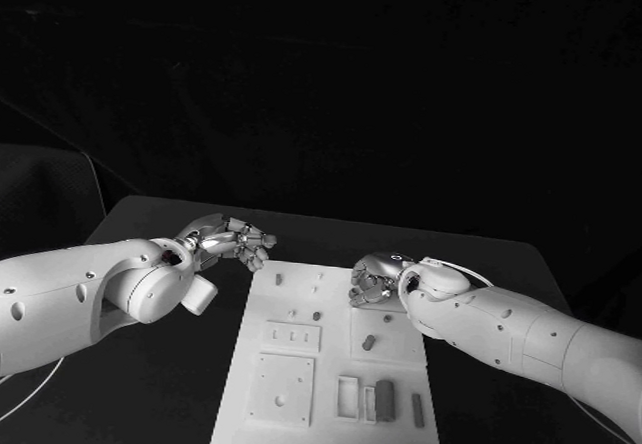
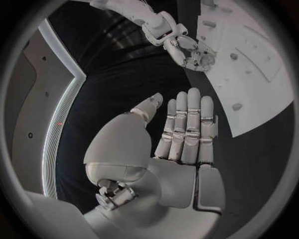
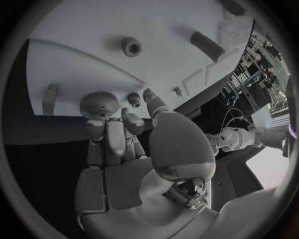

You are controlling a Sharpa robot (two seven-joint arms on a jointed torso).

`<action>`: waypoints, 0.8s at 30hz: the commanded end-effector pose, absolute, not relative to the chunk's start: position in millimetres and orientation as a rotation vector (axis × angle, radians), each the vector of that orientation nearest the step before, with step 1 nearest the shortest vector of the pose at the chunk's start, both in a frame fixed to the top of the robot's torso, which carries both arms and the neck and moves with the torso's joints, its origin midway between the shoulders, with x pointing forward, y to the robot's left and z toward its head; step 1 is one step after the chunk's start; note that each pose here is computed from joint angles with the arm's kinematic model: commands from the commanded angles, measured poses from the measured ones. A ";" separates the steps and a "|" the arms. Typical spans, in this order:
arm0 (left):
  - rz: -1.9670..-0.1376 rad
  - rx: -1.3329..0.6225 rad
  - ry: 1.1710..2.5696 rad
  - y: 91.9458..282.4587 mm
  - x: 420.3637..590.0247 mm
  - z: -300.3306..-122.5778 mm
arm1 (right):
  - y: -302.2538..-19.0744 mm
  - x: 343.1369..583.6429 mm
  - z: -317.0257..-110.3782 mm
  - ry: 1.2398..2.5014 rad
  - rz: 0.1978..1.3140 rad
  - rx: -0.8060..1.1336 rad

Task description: Assemble the parts on the task board

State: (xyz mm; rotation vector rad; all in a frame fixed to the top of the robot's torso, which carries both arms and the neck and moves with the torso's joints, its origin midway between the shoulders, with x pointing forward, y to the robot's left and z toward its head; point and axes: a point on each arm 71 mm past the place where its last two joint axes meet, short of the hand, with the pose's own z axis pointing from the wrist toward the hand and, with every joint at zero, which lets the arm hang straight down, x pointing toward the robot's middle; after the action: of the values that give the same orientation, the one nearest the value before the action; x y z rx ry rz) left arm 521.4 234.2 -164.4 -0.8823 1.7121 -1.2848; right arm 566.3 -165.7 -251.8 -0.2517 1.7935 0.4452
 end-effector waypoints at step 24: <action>-1.296 -0.891 1.689 234.1 522.4 -159.7 | -164.7 565.1 -254.4 1.789 0.439 -0.266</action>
State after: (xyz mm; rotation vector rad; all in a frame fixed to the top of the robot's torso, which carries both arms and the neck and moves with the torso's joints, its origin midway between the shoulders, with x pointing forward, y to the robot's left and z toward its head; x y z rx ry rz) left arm 522.2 234.9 -161.9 -0.8909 1.7015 -1.2848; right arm 565.8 -164.2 -252.6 -0.2509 1.7800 0.4480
